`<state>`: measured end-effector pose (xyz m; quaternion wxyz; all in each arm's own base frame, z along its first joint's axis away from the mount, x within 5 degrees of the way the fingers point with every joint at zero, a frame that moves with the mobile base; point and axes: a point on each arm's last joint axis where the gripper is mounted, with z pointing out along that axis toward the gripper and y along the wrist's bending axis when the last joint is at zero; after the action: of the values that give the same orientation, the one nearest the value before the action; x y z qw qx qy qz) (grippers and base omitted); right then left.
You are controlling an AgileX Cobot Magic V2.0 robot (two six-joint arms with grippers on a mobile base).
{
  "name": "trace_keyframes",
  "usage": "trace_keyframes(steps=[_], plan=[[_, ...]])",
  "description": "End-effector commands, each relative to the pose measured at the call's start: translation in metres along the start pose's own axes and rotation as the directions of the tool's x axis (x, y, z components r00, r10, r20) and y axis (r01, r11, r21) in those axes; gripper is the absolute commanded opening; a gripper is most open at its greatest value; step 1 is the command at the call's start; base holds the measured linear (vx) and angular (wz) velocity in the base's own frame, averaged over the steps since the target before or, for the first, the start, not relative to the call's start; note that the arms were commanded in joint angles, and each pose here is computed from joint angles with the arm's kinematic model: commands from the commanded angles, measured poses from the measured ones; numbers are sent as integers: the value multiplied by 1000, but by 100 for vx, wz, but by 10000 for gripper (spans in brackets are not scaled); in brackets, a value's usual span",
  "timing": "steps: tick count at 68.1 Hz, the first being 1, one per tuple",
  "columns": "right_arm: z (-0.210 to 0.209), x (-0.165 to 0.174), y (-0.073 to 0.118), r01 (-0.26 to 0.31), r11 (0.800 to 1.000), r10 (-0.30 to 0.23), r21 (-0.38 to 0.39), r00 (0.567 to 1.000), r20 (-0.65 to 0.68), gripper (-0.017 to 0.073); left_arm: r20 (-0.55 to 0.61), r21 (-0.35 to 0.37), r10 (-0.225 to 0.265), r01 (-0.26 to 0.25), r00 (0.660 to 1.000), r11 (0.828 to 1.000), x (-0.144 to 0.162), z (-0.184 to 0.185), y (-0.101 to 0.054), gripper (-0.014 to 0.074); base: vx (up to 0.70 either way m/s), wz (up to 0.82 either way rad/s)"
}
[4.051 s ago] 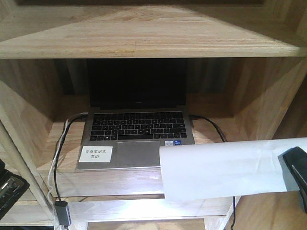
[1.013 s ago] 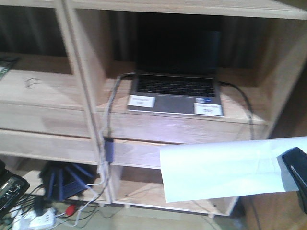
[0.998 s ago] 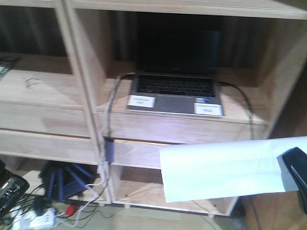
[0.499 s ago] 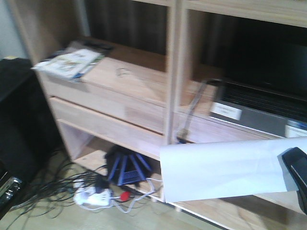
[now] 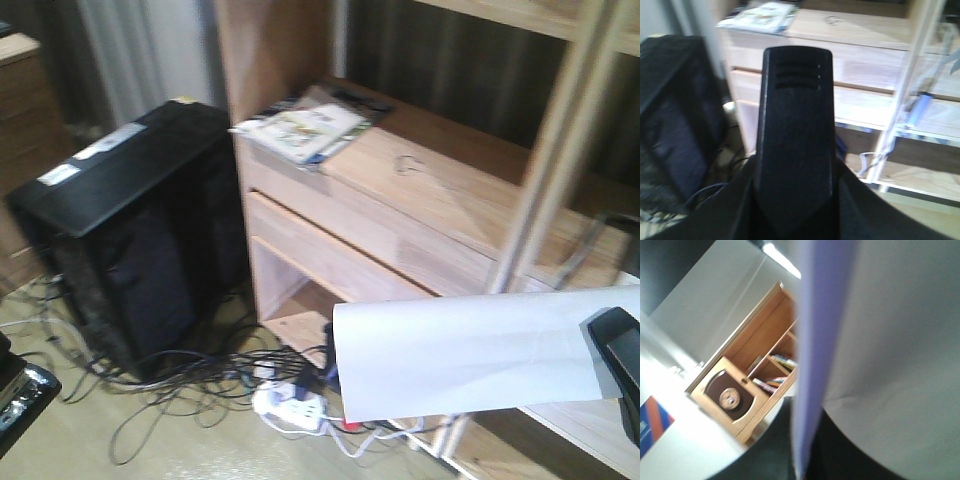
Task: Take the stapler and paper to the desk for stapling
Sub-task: 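Drive backward and turn away from the shelf holding stapler and paper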
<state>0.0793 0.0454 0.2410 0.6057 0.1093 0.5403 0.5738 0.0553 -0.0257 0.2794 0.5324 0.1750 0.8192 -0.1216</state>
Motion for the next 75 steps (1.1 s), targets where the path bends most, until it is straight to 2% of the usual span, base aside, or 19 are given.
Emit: trace_keyframes(steps=[1, 75], plan=[[0, -1, 4, 6, 999, -5, -54, 1000, 17, -5, 134, 7, -3, 2, 991, 1000, -19, -5, -1, -7, 6, 50], [0, -1, 4, 6, 999, -5, -54, 1000, 17, -5, 134, 7, -3, 2, 991, 1000, -19, -5, -1, -7, 5, 59]])
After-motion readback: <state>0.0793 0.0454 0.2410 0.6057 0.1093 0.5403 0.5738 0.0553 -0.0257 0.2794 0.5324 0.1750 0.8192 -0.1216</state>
